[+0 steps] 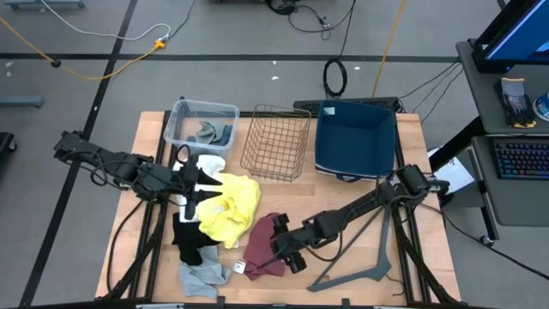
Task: Pick & Place Cloths
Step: Put the red boxer into the gold wire basket
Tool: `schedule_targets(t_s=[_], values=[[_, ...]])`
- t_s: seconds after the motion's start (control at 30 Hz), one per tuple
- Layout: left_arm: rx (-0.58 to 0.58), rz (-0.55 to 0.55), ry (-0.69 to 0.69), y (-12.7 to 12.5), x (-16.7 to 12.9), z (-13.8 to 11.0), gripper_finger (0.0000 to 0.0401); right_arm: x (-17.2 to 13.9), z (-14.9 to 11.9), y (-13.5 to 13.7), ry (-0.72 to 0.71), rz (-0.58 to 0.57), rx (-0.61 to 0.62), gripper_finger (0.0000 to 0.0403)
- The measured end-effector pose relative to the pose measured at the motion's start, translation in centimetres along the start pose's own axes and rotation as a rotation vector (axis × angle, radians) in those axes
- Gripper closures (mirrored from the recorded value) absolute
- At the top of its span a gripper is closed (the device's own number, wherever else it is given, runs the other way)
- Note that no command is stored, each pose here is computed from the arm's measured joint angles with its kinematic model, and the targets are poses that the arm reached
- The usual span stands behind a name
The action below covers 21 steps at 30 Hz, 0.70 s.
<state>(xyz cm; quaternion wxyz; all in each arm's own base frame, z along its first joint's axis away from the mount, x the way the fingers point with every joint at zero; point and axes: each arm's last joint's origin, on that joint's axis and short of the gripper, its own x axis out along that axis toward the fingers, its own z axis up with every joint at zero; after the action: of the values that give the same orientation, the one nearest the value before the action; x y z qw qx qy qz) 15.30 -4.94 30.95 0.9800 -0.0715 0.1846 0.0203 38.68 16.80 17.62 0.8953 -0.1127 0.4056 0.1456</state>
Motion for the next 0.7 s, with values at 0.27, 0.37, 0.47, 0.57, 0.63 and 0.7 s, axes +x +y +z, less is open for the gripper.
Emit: schedule_targets(t_s=[0.27,0.37,0.47,0.57,0.63,0.7], values=[[-0.002,0.030,-0.009,0.1,0.0,0.0,0.0197,2.3,-1.2,0.1,0.046,0.054,0.032,0.0121],[-0.001,0.030,-0.008,0.1,0.0,0.0,0.0184,3.8,-2.1,0.0,0.077,0.072,0.038,0.0121],[-0.001,0.030,-0.008,0.1,0.0,0.0,0.0175,4.7,-2.7,-0.2,0.102,0.070,0.076,0.0122],[0.000,0.030,-0.006,0.1,0.0,0.0,0.0172,5.3,-3.2,-0.6,0.125,0.079,0.100,0.0125],[0.000,0.030,-0.007,0.1,0.0,0.0,0.0171,5.4,-3.3,-0.8,0.135,0.074,0.123,0.0136],[0.000,0.030,-0.006,0.1,0.0,0.0,0.0171,5.4,-3.4,-1.0,0.144,0.071,0.135,0.0158]])
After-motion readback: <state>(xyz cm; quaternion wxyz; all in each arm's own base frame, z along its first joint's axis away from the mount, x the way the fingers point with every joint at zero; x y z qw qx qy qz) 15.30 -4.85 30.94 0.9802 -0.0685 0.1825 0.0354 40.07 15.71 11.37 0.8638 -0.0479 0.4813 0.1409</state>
